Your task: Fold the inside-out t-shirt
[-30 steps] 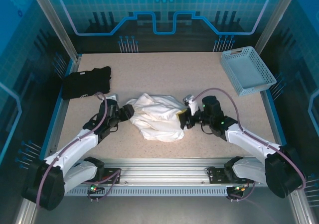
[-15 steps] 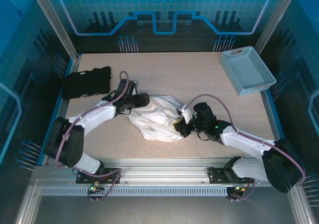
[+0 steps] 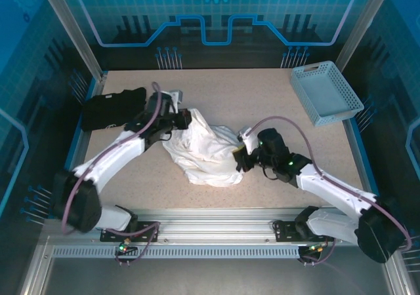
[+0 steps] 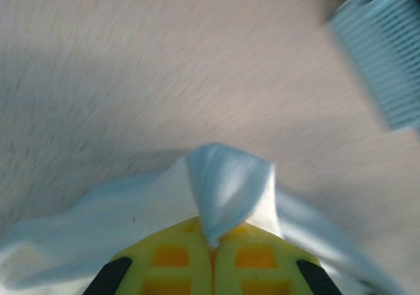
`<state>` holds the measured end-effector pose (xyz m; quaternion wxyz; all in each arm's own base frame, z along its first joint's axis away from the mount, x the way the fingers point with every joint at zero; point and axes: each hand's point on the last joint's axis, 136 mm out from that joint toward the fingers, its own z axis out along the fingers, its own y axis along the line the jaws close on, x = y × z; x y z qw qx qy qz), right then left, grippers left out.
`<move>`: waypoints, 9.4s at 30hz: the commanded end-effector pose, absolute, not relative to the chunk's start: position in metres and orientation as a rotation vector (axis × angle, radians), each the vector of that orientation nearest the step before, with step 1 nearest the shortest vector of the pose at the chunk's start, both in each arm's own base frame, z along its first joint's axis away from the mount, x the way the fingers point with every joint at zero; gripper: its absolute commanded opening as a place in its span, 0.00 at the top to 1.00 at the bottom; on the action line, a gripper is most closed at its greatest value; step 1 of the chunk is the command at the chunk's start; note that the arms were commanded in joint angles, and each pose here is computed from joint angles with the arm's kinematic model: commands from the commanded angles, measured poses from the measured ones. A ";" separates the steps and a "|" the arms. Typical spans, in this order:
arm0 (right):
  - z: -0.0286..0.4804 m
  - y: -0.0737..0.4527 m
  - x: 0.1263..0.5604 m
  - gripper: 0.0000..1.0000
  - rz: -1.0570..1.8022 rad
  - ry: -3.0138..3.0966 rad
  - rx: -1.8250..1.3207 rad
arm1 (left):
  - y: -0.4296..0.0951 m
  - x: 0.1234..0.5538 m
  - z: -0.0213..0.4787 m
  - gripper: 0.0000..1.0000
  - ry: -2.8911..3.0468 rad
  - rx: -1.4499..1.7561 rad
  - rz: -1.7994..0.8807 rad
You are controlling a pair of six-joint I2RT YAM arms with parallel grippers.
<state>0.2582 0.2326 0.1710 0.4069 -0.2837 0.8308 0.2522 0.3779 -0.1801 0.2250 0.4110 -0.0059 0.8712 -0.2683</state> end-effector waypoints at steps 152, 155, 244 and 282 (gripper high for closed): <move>0.219 0.295 0.242 1.00 0.933 1.883 -1.065 | -0.220 0.324 0.277 1.00 2.043 0.141 -1.038; 0.228 0.291 0.229 1.00 1.186 1.884 -1.032 | -0.201 0.336 0.259 0.96 2.097 0.041 -0.915; 0.207 0.249 0.270 0.63 0.906 2.028 -0.680 | -0.281 0.230 0.277 1.00 1.864 0.697 -1.576; 0.233 0.255 0.260 0.79 1.018 1.985 -0.746 | -0.245 0.264 0.262 1.00 1.912 0.443 -1.445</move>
